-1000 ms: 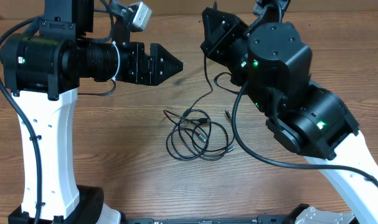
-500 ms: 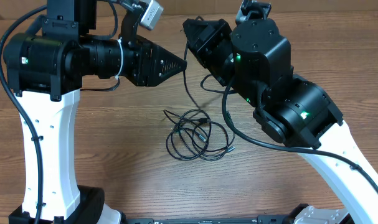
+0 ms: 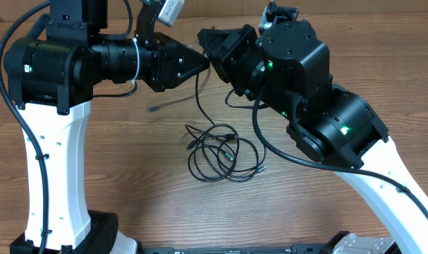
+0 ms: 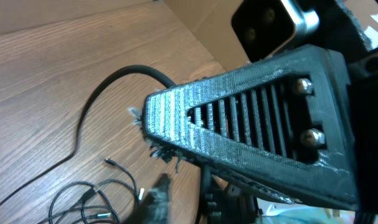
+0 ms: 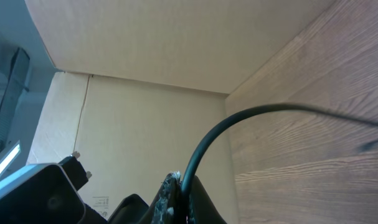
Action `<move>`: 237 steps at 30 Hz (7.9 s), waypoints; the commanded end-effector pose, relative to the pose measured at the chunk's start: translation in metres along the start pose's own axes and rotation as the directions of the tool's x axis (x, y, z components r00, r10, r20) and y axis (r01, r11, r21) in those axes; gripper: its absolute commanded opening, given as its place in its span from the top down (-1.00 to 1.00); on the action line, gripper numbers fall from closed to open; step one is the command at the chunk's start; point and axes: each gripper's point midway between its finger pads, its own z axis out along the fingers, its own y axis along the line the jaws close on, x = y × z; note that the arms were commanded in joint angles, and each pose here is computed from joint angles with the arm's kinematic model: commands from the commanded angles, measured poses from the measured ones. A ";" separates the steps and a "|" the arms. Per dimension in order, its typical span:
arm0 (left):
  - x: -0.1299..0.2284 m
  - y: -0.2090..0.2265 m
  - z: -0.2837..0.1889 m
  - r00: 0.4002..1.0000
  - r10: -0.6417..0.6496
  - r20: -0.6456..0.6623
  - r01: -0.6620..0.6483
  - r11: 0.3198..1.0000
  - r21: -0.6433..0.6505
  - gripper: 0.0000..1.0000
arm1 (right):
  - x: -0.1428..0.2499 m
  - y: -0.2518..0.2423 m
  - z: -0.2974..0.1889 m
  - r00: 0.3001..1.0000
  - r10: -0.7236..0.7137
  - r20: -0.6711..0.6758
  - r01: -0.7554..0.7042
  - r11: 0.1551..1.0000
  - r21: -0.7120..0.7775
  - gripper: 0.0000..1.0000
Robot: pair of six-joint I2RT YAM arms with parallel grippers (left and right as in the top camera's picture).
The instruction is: Untangle cables
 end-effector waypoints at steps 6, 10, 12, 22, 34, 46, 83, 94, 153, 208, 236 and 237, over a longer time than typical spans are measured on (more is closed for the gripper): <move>-0.002 0.001 0.005 1.000 -0.012 -0.006 0.012 1.000 0.017 0.92 | 0.002 0.009 -0.006 1.000 -0.001 -0.013 0.001 1.000 -0.025 0.92; -0.014 0.002 0.005 0.994 -0.105 0.034 0.105 0.994 0.019 0.92 | -0.005 -0.006 -0.006 1.000 -0.009 0.030 0.008 0.999 0.040 0.66; -0.025 0.002 0.005 0.988 -0.137 0.069 0.136 0.990 0.026 0.91 | -0.008 -0.014 -0.007 0.999 -0.011 0.050 0.007 0.997 0.076 0.44; -0.071 0.018 -0.003 0.959 -0.134 0.250 0.153 0.986 -0.059 0.92 | -0.032 -0.013 -0.033 0.966 -0.197 0.168 0.177 0.976 0.125 -1.00; -0.150 0.025 -0.038 0.792 -0.178 0.584 0.254 0.966 -0.050 0.91 | -0.069 -0.059 -0.122 0.871 -0.393 0.296 0.248 0.870 0.426 -1.00; -0.161 0.105 -0.081 0.692 -0.022 0.721 0.387 0.855 -0.345 0.92 | -0.042 -0.146 -0.114 0.906 -0.422 0.004 0.298 0.646 0.702 -1.00; -0.155 0.196 -0.010 0.759 -0.126 0.639 0.427 0.837 -0.342 0.92 | -0.019 -0.190 -0.069 0.925 -0.343 -0.160 0.334 0.539 0.773 -1.00; -0.155 0.201 -0.016 0.764 -0.091 0.639 0.415 0.828 -0.378 0.91 | -0.019 -0.190 -0.069 0.925 -0.343 -0.161 0.334 0.538 0.773 -1.00; 0.109 0.518 -0.258 0.651 -0.354 0.671 0.749 0.157 -0.644 -1.00 | -0.005 -0.213 -0.093 0.928 -0.268 -0.260 0.357 0.437 0.826 -0.99; 0.270 0.606 -0.172 0.838 -0.414 0.356 0.457 0.174 -0.872 -0.04 | 0.023 -0.248 -0.094 0.926 -0.131 -0.355 0.377 0.393 0.838 -1.00; 0.301 0.614 -0.168 0.810 -0.469 0.353 0.461 0.135 -0.877 0.91 | 0.023 -0.249 -0.095 0.924 -0.131 -0.359 0.381 0.391 0.838 -1.00; 0.301 0.613 -0.163 0.807 -0.475 0.352 0.471 0.156 -0.868 0.91 | 0.023 -0.249 -0.095 0.924 -0.131 -0.359 0.381 0.391 0.838 -1.00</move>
